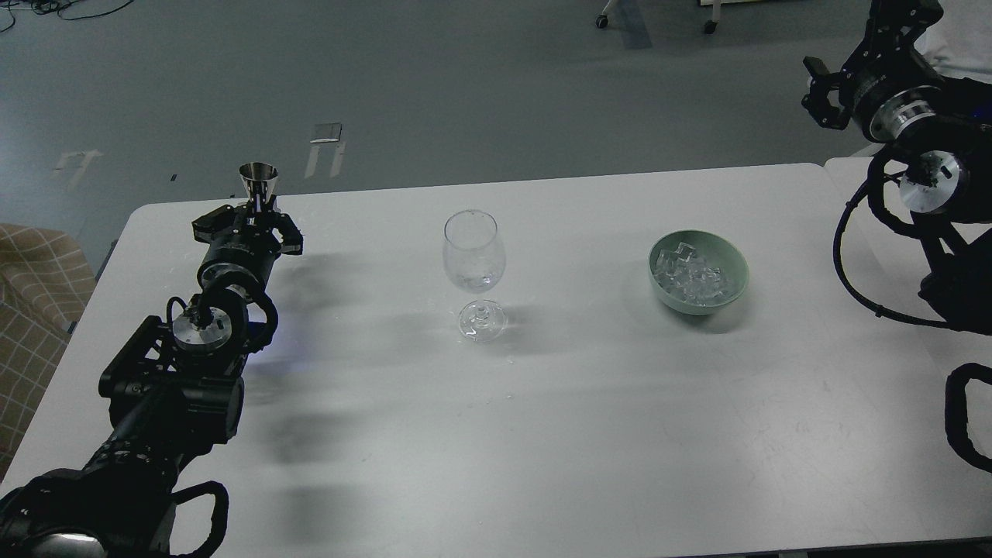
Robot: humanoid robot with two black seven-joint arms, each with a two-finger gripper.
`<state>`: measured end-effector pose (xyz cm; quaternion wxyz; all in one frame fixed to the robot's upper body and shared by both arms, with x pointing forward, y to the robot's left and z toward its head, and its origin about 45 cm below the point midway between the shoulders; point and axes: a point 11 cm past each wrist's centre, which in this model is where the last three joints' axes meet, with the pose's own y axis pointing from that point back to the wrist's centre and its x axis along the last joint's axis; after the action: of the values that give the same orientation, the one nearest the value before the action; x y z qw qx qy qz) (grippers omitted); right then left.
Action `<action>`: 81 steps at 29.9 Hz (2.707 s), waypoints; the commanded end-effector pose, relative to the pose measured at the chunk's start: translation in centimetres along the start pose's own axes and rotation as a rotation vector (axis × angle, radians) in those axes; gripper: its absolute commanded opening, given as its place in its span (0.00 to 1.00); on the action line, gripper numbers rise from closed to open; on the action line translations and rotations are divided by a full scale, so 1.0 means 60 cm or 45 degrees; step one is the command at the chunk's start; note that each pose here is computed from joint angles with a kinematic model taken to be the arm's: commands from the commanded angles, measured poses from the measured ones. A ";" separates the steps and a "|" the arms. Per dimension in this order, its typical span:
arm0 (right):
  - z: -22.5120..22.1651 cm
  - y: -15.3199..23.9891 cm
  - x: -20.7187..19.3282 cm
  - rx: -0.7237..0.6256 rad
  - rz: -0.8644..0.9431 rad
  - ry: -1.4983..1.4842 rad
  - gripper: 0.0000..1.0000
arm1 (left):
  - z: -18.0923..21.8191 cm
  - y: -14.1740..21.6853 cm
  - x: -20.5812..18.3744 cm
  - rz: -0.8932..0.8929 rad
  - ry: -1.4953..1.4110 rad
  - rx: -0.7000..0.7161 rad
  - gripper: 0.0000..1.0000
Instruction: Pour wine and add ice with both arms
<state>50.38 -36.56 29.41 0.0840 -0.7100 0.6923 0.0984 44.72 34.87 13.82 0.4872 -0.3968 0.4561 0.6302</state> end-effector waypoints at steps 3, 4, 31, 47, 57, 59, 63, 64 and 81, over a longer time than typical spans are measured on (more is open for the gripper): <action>0.001 0.000 0.001 -0.002 0.005 0.000 1.00 | 0.001 0.001 0.006 0.019 0.045 -0.022 0.13; 0.001 0.000 0.001 -0.002 0.005 0.000 1.00 | 0.001 0.001 0.006 0.021 0.049 -0.024 0.14; 0.001 0.003 0.011 -0.003 0.026 0.004 1.00 | 0.008 0.001 0.016 0.049 0.044 -0.035 0.53; -0.001 0.003 0.014 0.000 0.031 0.005 1.00 | 0.010 -0.010 -0.014 -0.011 0.043 -0.030 0.75; -0.004 0.003 0.014 0.007 0.032 -0.002 1.00 | 0.018 -0.019 -0.082 -0.190 0.010 -0.019 0.97; -0.006 0.003 0.013 0.012 0.029 -0.005 1.00 | 0.021 -0.021 -0.106 -0.232 -0.011 -0.006 0.97; -0.028 -0.002 -0.011 0.049 -0.035 0.003 1.00 | 0.011 -0.033 -0.171 -0.336 -0.120 0.038 0.97; -0.035 -0.002 -0.021 0.064 -0.060 0.012 1.00 | 0.008 -0.036 -0.184 -0.357 -0.143 0.048 0.97; -0.172 0.000 -0.127 0.030 -0.421 1.252 1.00 | 0.020 -0.045 -0.323 -0.631 -0.834 0.075 0.97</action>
<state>50.63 -32.97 40.88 -0.1843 -0.7719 0.5642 -0.2278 51.36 31.25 31.77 0.7474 -0.2745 0.2081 0.5680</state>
